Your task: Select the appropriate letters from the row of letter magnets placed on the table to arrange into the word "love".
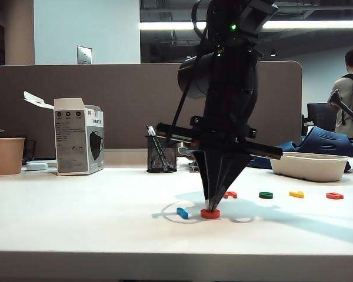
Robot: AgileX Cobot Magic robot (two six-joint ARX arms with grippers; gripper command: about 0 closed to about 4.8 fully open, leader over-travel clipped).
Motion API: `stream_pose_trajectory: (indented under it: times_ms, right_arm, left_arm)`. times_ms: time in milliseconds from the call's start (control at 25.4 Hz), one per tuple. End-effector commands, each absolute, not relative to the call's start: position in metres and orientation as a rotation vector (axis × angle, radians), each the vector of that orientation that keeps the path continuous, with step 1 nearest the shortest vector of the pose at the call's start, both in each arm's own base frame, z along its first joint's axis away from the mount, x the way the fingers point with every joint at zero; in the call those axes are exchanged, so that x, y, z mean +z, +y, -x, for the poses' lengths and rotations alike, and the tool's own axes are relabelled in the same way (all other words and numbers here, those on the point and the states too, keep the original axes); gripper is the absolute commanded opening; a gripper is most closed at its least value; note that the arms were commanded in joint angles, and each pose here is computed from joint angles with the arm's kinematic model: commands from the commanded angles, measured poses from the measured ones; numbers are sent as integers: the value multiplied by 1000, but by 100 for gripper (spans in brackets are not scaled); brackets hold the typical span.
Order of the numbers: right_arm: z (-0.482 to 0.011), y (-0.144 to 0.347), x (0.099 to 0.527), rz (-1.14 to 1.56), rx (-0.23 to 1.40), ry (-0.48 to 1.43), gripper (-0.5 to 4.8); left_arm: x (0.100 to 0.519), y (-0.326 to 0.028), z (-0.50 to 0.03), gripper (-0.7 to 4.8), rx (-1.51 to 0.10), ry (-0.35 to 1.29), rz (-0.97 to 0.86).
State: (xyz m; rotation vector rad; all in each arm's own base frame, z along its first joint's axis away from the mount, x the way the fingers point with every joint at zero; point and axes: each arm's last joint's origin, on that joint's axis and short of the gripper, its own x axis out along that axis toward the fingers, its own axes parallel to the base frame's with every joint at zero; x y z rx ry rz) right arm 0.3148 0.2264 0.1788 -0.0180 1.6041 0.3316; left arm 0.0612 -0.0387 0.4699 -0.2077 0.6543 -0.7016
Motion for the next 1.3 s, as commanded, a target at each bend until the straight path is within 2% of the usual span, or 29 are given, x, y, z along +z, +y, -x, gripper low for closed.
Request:
stream_pose_trajectory:
  times_ms: [39, 511, 708, 865, 905, 1298]
  right_arm:
    - [-315, 223, 178, 24, 307, 1611, -9]
    - [-311, 222, 200, -15, 357, 1569, -9]
    - [-314, 217, 215, 9, 343, 1458, -8]
    - [-322, 206, 229, 95, 340, 1332, 78]
    - [-323, 202, 230, 119, 345, 1317, 86]
    - [-356, 134, 230, 277, 404, 1284, 92]
  left_arm:
    - [471, -38, -60, -5, -706, 638, 204]
    - [471, -38, -60, -5, -705, 643, 204]
    - [471, -38, -60, -5, -705, 643, 204]
    - [471, -38, -60, -5, -705, 643, 204]
    - [471, -38, -60, -5, -705, 643, 204]
    - [469, -38, -59, -5, -700, 666, 203]
